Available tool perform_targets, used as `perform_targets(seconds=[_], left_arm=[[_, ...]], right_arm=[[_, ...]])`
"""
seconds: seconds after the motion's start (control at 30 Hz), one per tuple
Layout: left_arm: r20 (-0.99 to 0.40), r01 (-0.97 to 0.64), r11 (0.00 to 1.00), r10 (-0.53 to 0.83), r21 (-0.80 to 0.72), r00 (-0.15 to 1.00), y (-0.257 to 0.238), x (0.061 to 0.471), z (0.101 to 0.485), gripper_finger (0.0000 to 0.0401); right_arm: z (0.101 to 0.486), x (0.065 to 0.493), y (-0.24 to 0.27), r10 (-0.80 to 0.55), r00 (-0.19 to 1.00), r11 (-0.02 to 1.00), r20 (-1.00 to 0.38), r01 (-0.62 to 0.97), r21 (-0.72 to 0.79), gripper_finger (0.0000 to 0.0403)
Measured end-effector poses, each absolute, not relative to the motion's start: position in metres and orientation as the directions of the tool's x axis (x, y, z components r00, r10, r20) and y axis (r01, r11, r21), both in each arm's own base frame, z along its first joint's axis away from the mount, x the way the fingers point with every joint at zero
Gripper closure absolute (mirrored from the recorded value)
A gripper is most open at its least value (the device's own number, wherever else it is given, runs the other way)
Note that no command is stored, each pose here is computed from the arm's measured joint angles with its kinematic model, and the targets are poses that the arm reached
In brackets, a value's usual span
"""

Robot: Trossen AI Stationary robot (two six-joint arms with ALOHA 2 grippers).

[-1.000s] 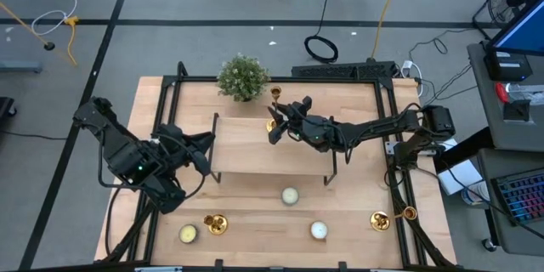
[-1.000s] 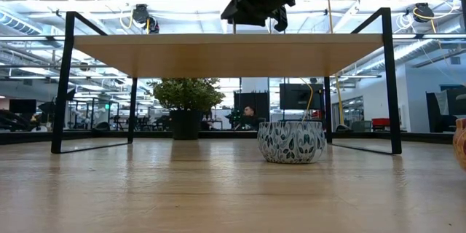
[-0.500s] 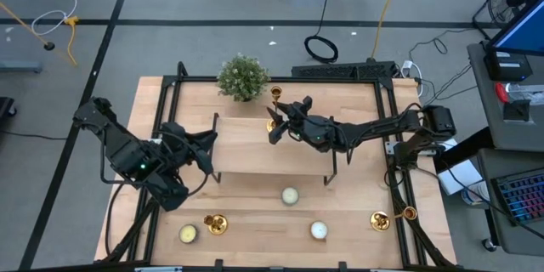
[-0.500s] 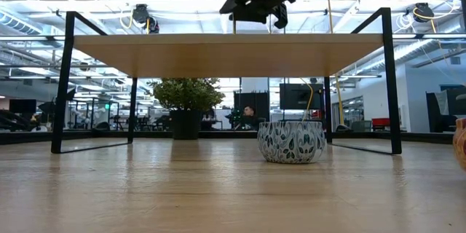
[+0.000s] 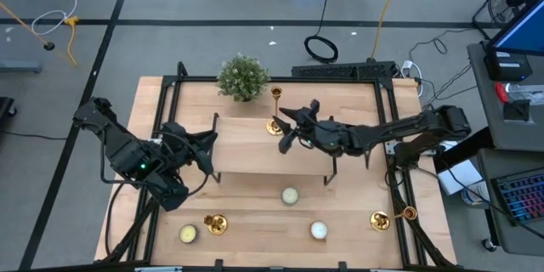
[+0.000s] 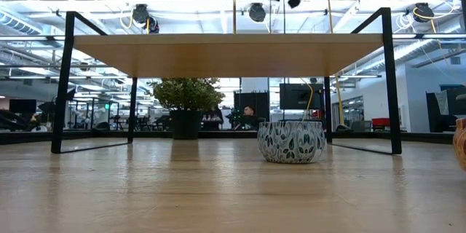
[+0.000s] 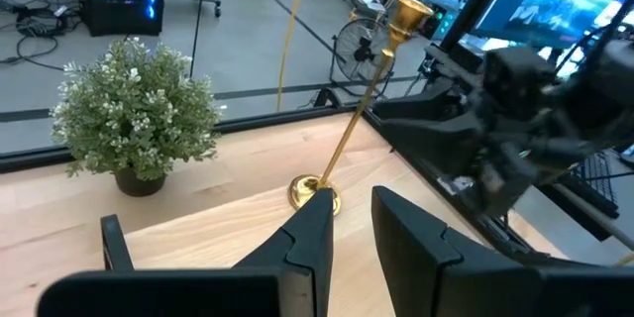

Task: Stock candles and holders on shelf
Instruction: Put the blue scented candle on the shelf

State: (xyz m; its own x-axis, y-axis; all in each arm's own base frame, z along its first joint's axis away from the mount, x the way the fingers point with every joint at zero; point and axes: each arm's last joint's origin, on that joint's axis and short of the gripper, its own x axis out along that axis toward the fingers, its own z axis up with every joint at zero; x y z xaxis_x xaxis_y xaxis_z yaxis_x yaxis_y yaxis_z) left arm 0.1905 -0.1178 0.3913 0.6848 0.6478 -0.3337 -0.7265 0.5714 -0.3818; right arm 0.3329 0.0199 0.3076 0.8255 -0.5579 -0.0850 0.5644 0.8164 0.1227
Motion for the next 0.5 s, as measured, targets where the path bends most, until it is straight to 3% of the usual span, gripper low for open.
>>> perform_targets(seconds=[0.3, 0.5], left_arm=[[-0.363, -0.727, 0.587, 0.630, -0.357, 0.687, -0.119, 0.190, 0.390, 0.0325], [-0.425, -0.722, 0.625, 0.590, -0.297, 0.686, -0.120, 0.190, 0.389, 0.0325]], right_arm=[[0.331, 0.304, 0.031, -0.520, 0.848, 0.840, -0.101, 0.529, 0.120, 0.0245], [0.335, 0.279, 0.038, -0.428, 0.876, 0.861, -0.223, 0.470, 0.195, 0.0245]])
